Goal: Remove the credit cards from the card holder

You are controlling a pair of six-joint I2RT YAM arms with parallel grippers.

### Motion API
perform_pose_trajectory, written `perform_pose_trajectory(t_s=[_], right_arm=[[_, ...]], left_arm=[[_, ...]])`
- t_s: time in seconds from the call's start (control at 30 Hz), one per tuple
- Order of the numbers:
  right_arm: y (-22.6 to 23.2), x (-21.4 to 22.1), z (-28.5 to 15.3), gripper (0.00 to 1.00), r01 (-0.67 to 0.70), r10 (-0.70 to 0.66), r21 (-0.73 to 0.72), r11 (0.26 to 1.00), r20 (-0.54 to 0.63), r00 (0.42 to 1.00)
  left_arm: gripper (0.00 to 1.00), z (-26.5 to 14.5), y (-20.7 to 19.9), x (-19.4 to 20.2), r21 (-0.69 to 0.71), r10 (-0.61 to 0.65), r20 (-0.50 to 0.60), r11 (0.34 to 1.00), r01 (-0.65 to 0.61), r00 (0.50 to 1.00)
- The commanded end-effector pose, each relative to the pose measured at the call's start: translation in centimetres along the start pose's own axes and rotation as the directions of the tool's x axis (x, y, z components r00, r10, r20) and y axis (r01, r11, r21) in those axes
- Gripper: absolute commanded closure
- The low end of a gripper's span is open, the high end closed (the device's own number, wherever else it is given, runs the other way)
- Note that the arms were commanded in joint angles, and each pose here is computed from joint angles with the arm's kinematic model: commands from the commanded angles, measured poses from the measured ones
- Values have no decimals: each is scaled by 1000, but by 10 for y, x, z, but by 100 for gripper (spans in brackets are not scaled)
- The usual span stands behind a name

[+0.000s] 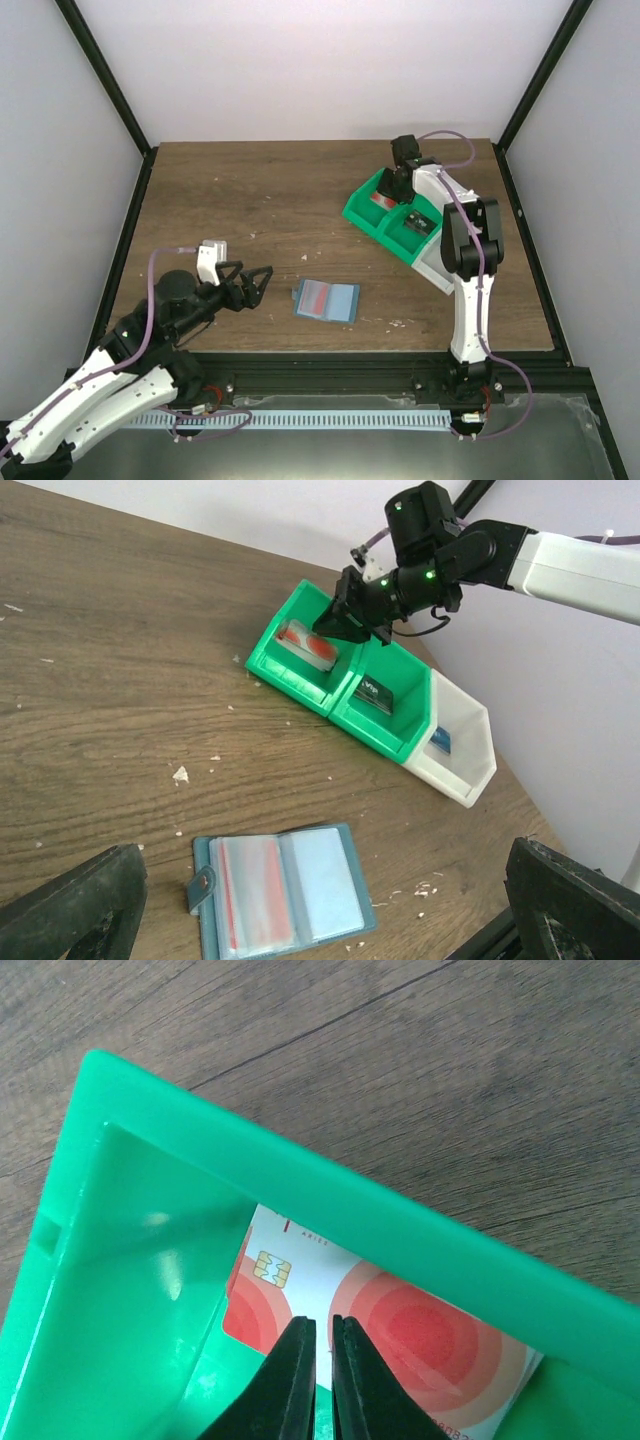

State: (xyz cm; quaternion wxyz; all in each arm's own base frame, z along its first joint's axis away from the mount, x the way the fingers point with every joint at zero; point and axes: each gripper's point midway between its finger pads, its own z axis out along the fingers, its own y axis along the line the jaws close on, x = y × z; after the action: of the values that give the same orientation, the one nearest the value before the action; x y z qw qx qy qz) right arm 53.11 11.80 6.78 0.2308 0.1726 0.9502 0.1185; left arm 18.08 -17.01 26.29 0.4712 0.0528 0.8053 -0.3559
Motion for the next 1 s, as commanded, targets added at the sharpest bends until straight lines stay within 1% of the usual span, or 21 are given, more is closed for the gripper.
perform_pose_trajectory(t_s=[0.0,0.13,0.23,0.37,0.47,0.6,0.67,0.8,0.83,0.97], right_arm=[[-1,-15,-16,92,23,-24,30,999,39,999],[13,-25,-26,92,50,-49,-20,999,56,997],[30,-34,-39,90,85,-79,-81,993,76,994],[48,-43,-67,88,110,-97,-144,983,91,991],[61,-30,-95,85,145,-128,-229,962,86,988],[57,3,-127,80,173,-148,-308,935,104,984],[55,21,-144,79,186,-157,-354,917,109,982],[51,45,-176,78,229,-178,-416,880,158,971],[50,52,-182,78,231,-181,-434,870,154,971],[49,87,-199,78,215,-178,-499,839,121,977]], left_arm=[[0,0,-5,-4,17,17,12,1000,-17,1000],[0,0,-8,-3,37,28,8,999,-28,1000],[0,6,-9,0,51,27,5,998,-27,1000],[0,24,-14,20,75,46,-97,996,-38,994],[0,39,-16,34,80,69,-174,995,-56,982],[0,68,-10,57,41,57,-278,998,-48,959],[1,77,-14,67,69,47,-317,997,-27,947],[0,88,-25,76,145,11,-322,989,38,947],[0,91,-26,76,150,6,-320,988,44,947],[0,106,-23,92,164,-18,-377,983,86,926]])
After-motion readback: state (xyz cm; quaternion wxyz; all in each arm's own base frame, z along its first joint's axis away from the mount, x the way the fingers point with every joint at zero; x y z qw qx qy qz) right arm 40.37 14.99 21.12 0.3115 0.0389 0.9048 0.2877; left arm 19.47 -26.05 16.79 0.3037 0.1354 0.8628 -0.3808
